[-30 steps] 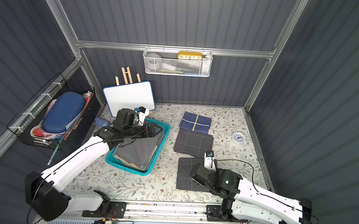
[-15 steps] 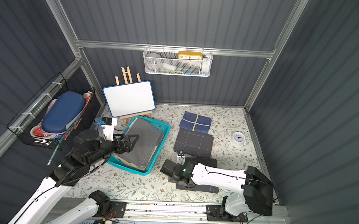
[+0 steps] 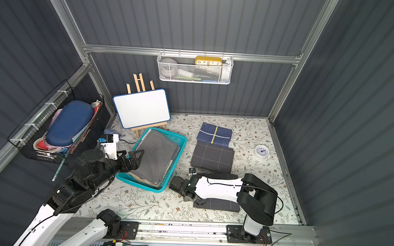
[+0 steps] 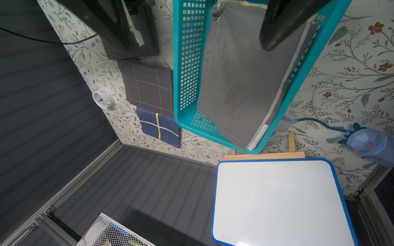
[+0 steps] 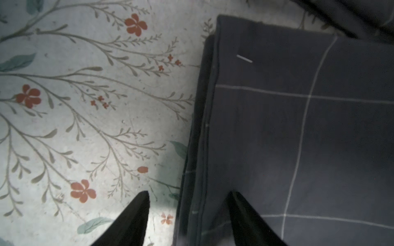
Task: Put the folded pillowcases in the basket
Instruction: Pick up the pillowcase from the center of the board.
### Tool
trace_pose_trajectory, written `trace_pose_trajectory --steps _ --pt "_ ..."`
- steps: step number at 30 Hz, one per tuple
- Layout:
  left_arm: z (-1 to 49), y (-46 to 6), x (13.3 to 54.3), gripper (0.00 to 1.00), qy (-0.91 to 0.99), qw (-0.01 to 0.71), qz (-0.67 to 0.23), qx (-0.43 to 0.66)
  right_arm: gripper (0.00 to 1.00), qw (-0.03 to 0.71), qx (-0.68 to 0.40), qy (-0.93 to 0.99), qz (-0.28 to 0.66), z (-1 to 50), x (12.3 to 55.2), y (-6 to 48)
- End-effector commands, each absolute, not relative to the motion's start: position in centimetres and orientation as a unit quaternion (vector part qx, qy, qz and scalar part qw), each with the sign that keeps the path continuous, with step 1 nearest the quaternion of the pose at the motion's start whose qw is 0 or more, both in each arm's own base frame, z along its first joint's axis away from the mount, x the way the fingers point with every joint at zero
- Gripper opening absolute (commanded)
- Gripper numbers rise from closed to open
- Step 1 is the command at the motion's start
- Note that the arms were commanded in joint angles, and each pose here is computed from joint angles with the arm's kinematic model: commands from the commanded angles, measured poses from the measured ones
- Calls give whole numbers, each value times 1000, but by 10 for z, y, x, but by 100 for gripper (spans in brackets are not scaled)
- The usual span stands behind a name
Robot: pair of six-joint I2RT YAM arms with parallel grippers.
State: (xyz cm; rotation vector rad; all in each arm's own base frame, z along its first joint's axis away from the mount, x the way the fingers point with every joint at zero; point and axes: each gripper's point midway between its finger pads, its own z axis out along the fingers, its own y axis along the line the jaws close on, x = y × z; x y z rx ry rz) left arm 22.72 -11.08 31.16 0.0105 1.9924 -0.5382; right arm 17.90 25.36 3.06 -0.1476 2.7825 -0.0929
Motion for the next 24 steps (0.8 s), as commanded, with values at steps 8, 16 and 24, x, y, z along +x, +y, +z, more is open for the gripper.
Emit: trace_pose_trajectory --steps 8,16,24 --pt "307 -106 227 99 832 511 -218 -9 33 147 -40 986 -70 15 182 245" --pt "305 -107 228 100 834 508 -214 -6 0 173 -75 981 -48 44 185 251" --pt "293 -127 233 99 862 454 -222 28 0 294 -240 924 -40 151 176 266"
